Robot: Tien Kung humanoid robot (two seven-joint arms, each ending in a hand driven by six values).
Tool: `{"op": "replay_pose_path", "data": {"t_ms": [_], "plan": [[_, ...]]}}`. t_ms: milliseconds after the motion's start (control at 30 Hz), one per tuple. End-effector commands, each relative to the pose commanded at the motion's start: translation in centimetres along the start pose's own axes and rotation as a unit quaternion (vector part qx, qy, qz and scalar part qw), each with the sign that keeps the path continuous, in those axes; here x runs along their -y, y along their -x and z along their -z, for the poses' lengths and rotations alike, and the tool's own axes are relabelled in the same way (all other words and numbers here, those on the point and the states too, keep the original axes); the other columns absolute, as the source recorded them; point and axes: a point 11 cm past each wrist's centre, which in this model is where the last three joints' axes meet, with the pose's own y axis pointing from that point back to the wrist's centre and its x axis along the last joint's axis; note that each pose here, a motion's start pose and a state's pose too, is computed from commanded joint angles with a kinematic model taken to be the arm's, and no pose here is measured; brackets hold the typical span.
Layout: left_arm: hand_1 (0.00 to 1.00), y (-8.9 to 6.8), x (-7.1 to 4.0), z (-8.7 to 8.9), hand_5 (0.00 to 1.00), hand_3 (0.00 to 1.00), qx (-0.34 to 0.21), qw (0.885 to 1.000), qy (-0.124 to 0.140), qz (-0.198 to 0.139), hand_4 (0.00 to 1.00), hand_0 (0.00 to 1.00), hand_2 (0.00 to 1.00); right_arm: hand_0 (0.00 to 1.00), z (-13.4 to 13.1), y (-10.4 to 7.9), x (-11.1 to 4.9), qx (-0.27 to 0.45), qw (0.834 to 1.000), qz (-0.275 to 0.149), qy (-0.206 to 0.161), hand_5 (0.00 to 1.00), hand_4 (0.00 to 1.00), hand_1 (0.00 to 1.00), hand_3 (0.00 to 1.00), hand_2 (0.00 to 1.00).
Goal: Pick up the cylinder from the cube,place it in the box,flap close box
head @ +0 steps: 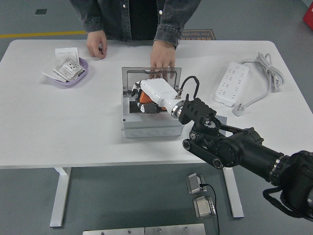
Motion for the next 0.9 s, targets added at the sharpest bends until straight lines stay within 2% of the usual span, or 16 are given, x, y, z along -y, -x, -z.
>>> {"op": "replay_pose_path", "data": {"t_ms": [67, 100, 300, 333, 500, 533, 700, 733, 900], "plan": [[0.661, 0.03, 0.0, -0.03, 0.386, 0.626, 0.001, 1.0, 0.001, 0.001, 0.676, 0.639, 0.568, 0.328, -0.15, 0.04, -0.06, 0.0, 1.0, 0.001, 0.001, 0.471, 0.776, 0.383, 0.759, 0.673], [0.661, 0.05, 0.0, -0.03, 0.38, 0.626, 0.002, 1.0, 0.001, 0.001, 0.675, 0.638, 0.563, 0.373, -0.25, 0.03, -0.1, -0.002, 1.0, 0.002, 0.002, 0.494, 0.833, 0.392, 0.752, 0.664], [0.661, 0.21, 0.01, -0.06, 0.38, 0.626, 0.006, 1.0, 0.003, 0.002, 0.675, 0.638, 0.563, 0.373, -0.64, -0.18, -0.26, -0.008, 1.0, 0.004, 0.001, 0.494, 0.833, 0.392, 0.752, 0.664], [0.66, 0.24, 0.01, -0.07, 0.38, 0.621, 0.006, 1.0, 0.003, 0.003, 0.674, 0.638, 0.555, 0.351, -0.69, -0.21, -0.27, -0.008, 1.0, 0.003, 0.001, 0.517, 0.848, 0.349, 0.711, 0.634], [0.66, 0.27, 0.0, -0.12, 0.38, 0.621, 0.009, 1.0, 0.004, 0.003, 0.674, 0.638, 0.555, 0.351, -0.77, -0.24, -0.3, -0.008, 1.0, 0.002, 0.001, 0.517, 0.848, 0.349, 0.711, 0.634], [0.66, 0.27, 0.0, -0.12, 0.378, 0.621, 0.009, 1.0, 0.004, 0.003, 0.672, 0.639, 0.55, 0.388, -0.76, -0.22, -0.31, -0.009, 1.0, 0.001, 0.001, 0.537, 0.994, 0.486, 0.75, 0.694], [0.66, 0.44, 0.01, -0.08, 0.378, 0.621, 0.012, 1.0, 0.004, 0.006, 0.672, 0.639, 0.55, 0.388, -0.65, -0.34, -0.28, -0.008, 1.0, -0.002, -0.001, 0.537, 0.994, 0.486, 0.75, 0.694], [0.658, 0.51, 0.01, -0.09, 0.378, 0.619, 0.013, 1.0, 0.004, 0.007, 0.667, 0.639, 0.546, 0.447, -0.61, -0.42, -0.27, -0.007, 1.0, -0.003, -0.001, 0.522, 0.997, 0.54, 0.757, 0.701], [0.658, 0.78, 0.02, -0.03, 0.378, 0.619, 0.017, 1.0, 0.003, 0.01, 0.667, 0.639, 0.546, 0.447, -0.37, -0.95, -0.22, 0.0, 1.0, -0.012, -0.005, 0.522, 0.997, 0.54, 0.757, 0.701]]}}
